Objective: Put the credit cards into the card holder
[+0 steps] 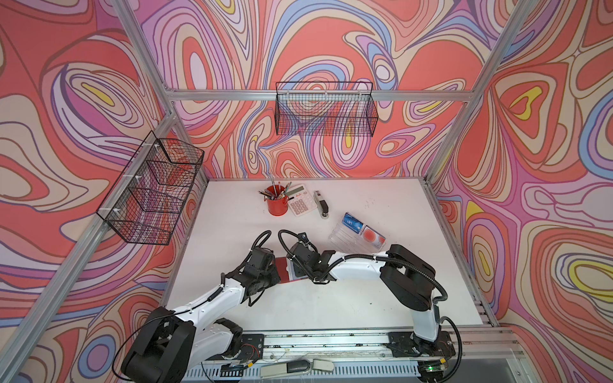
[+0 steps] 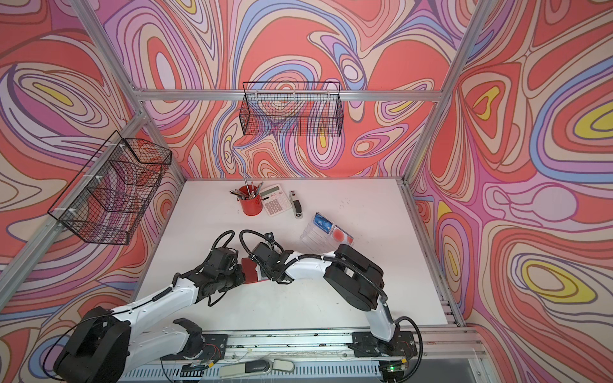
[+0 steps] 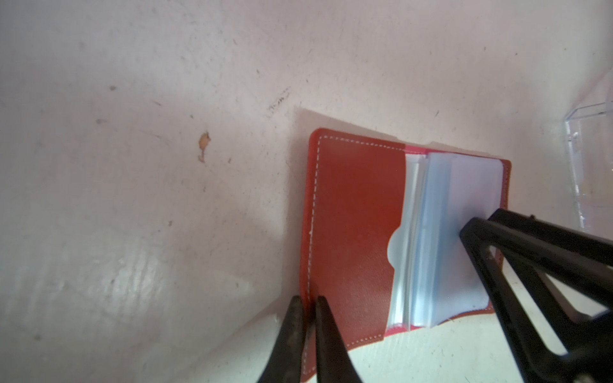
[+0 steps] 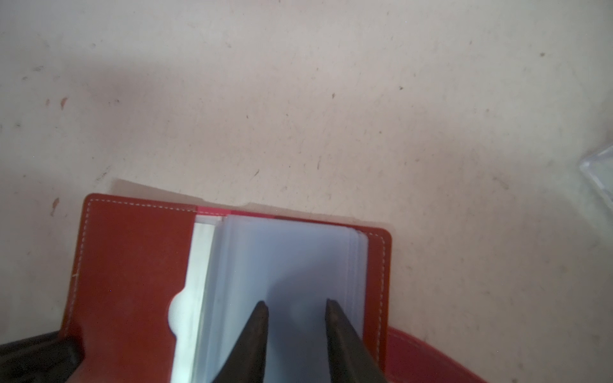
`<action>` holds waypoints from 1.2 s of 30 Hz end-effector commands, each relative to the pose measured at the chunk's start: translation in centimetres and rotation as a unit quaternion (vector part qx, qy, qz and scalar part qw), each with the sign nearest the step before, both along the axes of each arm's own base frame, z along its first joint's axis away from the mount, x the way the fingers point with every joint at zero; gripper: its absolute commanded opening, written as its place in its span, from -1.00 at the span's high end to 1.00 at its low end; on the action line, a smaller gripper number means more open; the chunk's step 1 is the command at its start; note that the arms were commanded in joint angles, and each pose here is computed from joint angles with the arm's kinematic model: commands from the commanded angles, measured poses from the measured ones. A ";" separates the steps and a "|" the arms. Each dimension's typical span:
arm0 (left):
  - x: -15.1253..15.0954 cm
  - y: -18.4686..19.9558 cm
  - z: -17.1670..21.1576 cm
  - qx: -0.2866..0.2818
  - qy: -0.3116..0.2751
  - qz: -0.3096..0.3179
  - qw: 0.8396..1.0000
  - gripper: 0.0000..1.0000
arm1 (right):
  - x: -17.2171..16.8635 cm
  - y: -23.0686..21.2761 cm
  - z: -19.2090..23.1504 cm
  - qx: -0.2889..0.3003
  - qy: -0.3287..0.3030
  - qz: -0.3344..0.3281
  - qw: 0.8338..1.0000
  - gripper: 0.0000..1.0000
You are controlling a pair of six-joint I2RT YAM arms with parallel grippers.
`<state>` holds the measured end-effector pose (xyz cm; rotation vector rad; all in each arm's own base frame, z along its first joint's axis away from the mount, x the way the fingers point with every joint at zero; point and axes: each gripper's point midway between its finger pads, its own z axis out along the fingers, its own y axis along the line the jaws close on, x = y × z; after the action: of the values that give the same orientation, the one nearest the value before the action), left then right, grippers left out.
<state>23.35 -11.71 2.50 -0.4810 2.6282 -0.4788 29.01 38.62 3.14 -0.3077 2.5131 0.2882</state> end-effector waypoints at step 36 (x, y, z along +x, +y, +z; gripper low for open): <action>0.5 0.2 1.0 0.005 -0.012 0.005 1.000 0.78 | -0.4 1.2 -1.0 0.045 0.035 0.023 0.998 0.26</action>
<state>23.40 -11.71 2.67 -0.4797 2.6217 -0.4813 29.17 39.56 3.24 -0.3079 2.5286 0.3923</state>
